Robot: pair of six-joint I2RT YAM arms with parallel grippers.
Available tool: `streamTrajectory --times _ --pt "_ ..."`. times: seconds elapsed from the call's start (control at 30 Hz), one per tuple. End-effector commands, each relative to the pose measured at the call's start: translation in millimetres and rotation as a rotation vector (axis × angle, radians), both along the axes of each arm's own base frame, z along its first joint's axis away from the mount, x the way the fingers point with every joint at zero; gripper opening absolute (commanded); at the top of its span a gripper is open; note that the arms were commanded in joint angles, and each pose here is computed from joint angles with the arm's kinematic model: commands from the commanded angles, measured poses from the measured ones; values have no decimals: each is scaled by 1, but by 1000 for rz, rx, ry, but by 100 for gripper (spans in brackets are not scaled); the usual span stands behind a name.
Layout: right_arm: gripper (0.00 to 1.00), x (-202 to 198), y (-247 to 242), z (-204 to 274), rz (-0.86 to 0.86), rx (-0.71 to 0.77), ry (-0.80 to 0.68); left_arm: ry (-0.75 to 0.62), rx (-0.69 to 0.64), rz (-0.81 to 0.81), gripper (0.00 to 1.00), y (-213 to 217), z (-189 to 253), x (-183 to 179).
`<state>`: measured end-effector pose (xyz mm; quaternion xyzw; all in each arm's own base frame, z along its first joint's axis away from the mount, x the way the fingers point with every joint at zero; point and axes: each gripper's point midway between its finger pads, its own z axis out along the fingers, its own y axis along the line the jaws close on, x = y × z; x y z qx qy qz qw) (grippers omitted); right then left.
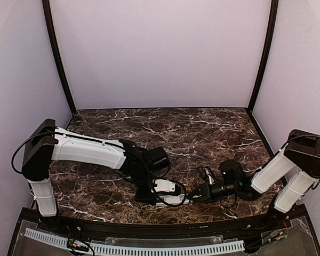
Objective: Load the batteries into the remote control
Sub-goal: Pick up the battery from the battery compartment.
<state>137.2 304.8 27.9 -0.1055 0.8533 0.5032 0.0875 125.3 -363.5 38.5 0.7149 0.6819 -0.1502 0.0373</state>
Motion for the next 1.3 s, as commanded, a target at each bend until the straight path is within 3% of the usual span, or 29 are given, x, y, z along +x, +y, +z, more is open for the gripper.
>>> streamTrajectory --times 0.0,0.27,0.6,1.03,1.27 --pt "17 -1 6 5 19 24 -13 -17 31 3 12 4 2 2" --pt "18 1 6 7 17 18 -25 -76 -82 72 22 -10 31 16" --pt "18 1 4 8 14 16 -28 -12 -115 105 25 -24 22 13" --pt "18 1 3 7 13 15 -26 55 -66 118 24 -24 -5 6" --pt "18 1 4 6 13 14 -25 62 -49 122 14 -23 -9 6"
